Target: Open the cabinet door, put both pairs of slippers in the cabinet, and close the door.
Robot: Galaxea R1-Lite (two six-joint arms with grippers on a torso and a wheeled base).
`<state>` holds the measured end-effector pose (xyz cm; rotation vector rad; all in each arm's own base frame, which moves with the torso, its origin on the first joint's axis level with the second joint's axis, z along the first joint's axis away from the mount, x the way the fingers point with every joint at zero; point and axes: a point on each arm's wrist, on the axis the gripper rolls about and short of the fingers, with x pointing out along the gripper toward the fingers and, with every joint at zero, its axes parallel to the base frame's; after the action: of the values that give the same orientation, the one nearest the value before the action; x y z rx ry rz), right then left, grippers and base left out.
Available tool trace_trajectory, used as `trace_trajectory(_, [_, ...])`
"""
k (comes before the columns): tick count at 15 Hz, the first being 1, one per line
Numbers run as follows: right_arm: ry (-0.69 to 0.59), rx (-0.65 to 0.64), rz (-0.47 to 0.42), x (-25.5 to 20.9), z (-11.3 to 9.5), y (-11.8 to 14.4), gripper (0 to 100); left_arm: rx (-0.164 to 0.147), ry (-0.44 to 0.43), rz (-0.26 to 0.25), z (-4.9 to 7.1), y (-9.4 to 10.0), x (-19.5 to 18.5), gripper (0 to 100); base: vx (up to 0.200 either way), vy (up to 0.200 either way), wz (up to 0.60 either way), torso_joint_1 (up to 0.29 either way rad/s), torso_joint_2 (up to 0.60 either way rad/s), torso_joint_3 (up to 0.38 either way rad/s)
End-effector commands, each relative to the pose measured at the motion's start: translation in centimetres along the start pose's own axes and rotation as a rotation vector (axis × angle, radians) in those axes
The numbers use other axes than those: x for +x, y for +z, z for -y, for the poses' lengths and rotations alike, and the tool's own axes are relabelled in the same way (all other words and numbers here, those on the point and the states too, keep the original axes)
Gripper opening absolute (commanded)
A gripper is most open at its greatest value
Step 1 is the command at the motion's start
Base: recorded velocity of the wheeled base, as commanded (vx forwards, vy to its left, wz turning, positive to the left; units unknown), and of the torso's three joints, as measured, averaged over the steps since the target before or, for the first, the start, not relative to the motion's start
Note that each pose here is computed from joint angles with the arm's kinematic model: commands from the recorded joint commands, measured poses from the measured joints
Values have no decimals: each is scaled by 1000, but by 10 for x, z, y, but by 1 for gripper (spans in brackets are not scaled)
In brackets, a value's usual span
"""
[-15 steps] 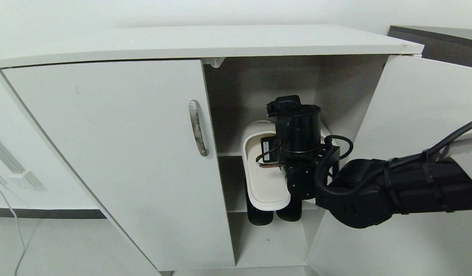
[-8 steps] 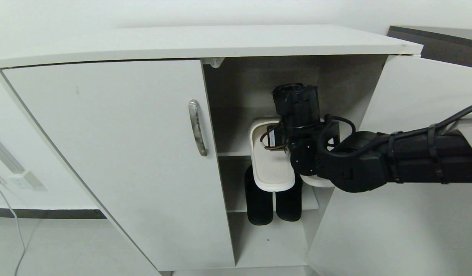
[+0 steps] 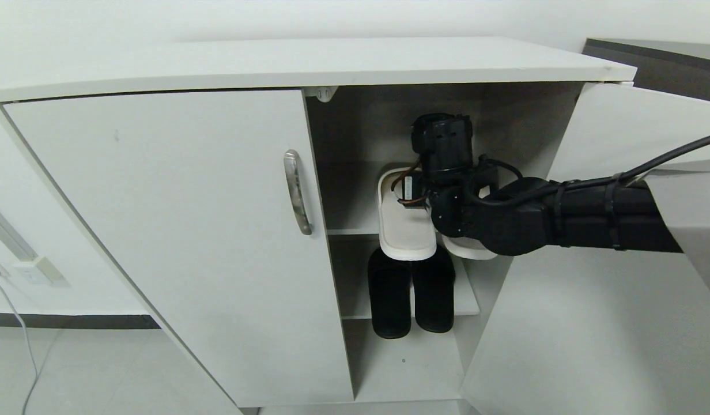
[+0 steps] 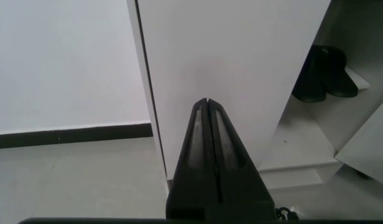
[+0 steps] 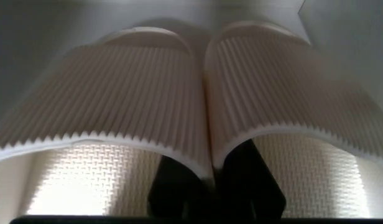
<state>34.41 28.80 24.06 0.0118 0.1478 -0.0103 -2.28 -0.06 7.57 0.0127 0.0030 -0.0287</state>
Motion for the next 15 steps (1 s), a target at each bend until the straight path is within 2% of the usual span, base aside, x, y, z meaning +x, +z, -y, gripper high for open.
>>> trace_trajectory(1, [-6,2,3,7,-1,-2,0,1,0,0,0,0,0,0,0,0,0,0,0,0])
trace_trajectory(5, [-8,-3,7,10,-2,-2,0,0,1,0,0,0,0,0,0,0,0,0,0,0])
trace_trajectory(9, [30,-20,46,8,-3,14,0,0,1,0,0,0,0,0,0,0,0,0,0,0])
trace_trajectory(15, [18,-32,43,23,-10,4,0,0,1,0,0,0,0,0,0,0,0,0,0,0])
